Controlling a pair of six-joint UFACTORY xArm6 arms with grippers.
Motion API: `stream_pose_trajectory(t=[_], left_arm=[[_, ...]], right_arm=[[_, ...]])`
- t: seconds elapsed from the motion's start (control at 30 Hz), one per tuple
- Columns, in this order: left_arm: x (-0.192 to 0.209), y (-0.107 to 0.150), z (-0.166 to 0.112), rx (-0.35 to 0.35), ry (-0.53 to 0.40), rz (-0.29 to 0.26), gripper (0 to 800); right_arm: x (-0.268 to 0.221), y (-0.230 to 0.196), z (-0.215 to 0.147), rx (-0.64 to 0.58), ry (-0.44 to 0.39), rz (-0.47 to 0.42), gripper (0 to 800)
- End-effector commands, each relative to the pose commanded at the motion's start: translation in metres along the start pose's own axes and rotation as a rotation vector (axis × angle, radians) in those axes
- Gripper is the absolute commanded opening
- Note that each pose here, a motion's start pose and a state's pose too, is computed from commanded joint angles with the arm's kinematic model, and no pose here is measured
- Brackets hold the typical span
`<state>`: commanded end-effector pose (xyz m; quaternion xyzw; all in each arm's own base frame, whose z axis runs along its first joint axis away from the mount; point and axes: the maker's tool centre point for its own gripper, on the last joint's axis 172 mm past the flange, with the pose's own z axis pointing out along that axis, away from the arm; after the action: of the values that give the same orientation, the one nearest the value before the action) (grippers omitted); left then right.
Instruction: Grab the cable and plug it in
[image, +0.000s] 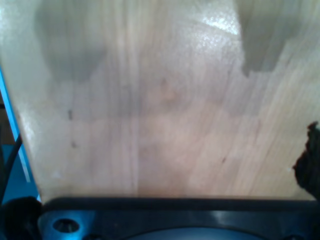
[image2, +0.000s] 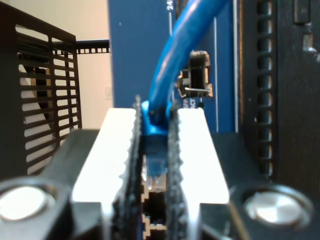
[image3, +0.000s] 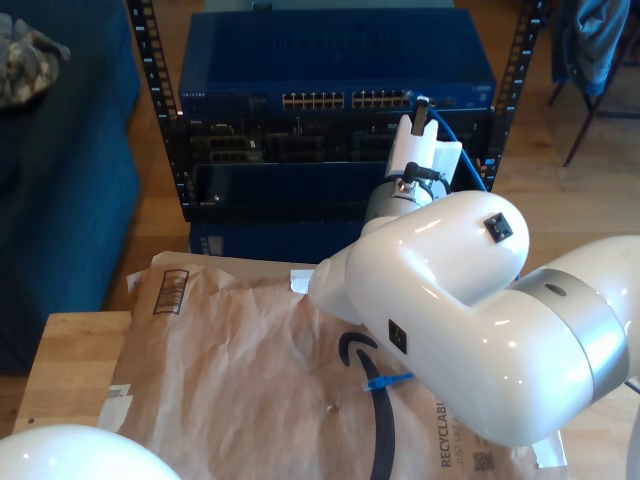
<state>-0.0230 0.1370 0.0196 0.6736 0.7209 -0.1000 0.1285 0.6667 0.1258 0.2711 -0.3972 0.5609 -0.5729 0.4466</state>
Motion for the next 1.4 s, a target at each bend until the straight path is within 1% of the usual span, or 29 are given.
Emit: stream_pose_trajectory(t=[0.27,0.67,0.9,1.23,1.4], left_arm=[[0.000,0.000,0.000,-0.001,0.000,-0.001,800],[0.000,0.000,0.000,-0.001,0.000,-0.001,800],[0.000,0.000,0.000,0.000,0.000,0.000,800],[0.000,0.000,0.000,0.000,0.000,0.000,800],[0.000,0.000,0.000,0.000,0.000,0.000,800]], right_arm=[[-0.008,0.003,-0.007,-0.008,-0.017,-0.007,1],[-0.013,-0.005,-0.007,0.005,-0.023,0.008,1],[-0.026,-0.003,-0.014,0.001,-0.044,0.007,1],[-0.026,0.002,-0.014,-0.003,-0.043,0.004,1],[-0.018,0.002,-0.013,-0.003,-0.029,0.001,1]])
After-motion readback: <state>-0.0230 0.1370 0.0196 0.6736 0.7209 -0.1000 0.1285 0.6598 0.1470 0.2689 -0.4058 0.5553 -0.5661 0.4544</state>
